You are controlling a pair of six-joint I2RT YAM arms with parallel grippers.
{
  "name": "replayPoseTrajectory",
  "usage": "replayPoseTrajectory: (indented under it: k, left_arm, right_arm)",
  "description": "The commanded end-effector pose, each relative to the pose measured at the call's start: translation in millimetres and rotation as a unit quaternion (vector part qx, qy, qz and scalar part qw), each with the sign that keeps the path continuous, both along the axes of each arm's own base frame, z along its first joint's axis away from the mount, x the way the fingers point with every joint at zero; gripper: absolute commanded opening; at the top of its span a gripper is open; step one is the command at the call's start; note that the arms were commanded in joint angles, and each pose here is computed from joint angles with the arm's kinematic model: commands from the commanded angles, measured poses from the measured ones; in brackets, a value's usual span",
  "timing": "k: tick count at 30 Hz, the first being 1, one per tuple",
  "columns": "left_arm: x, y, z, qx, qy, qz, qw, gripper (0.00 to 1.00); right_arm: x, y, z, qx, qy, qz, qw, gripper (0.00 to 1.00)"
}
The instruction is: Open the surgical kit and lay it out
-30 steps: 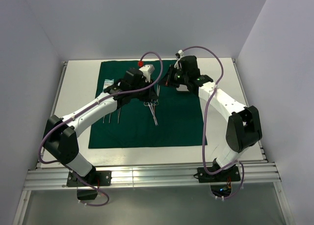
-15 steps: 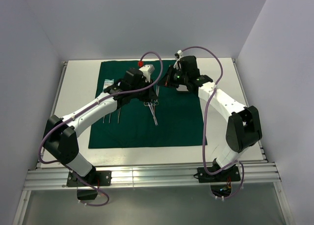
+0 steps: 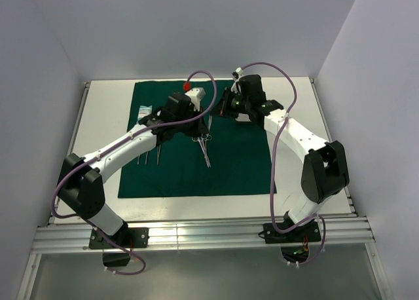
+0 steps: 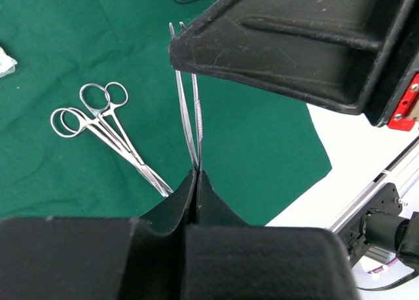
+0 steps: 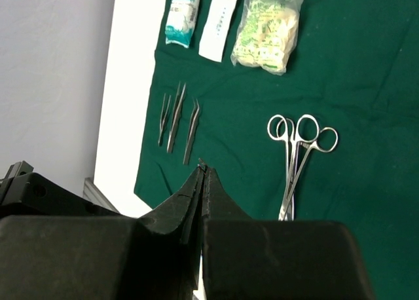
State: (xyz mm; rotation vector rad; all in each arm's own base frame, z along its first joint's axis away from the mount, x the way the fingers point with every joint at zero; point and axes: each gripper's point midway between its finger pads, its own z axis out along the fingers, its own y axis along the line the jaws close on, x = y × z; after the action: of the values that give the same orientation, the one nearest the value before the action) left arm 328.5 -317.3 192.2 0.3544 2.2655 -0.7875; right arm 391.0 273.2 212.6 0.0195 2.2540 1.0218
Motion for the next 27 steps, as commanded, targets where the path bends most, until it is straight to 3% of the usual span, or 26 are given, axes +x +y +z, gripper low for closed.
replayPoseTrajectory:
  k: [1,4,5,10,19,27]
  left_arm:
    - [-3.9,3.6,-5.4,0.005,0.003,0.007,1.000,0.00]
    - [-3.9,10.7,-2.7,0.007,-0.002,0.025,1.000,0.00]
    - [-4.6,14.5,-5.0,0.011,-0.002,0.030,0.999,0.00]
    - [-9.2,41.7,-12.6,0.018,0.003,0.066,0.998,0.00]
    - [-14.8,138.1,-71.0,0.104,0.036,0.161,0.981,0.00]
    - [-14.6,169.8,-110.0,0.171,0.062,0.162,0.970,0.00]
  right_arm:
    - [-1.3,11.7,22.4,0.018,-0.012,0.020,1.000,0.04]
    - [0.4,12.4,18.8,0.018,-0.005,0.018,1.000,0.38]
    - [0.6,12.0,18.8,0.018,-0.004,0.015,1.000,0.63]
    - [2.0,10.3,15.2,0.011,0.002,0.004,1.000,1.00]
    - [3.7,1.0,4.7,-0.008,0.005,-0.004,1.000,1.00]
    - [8.3,0.9,1.9,-0.010,0.008,-0.007,1.000,1.00]
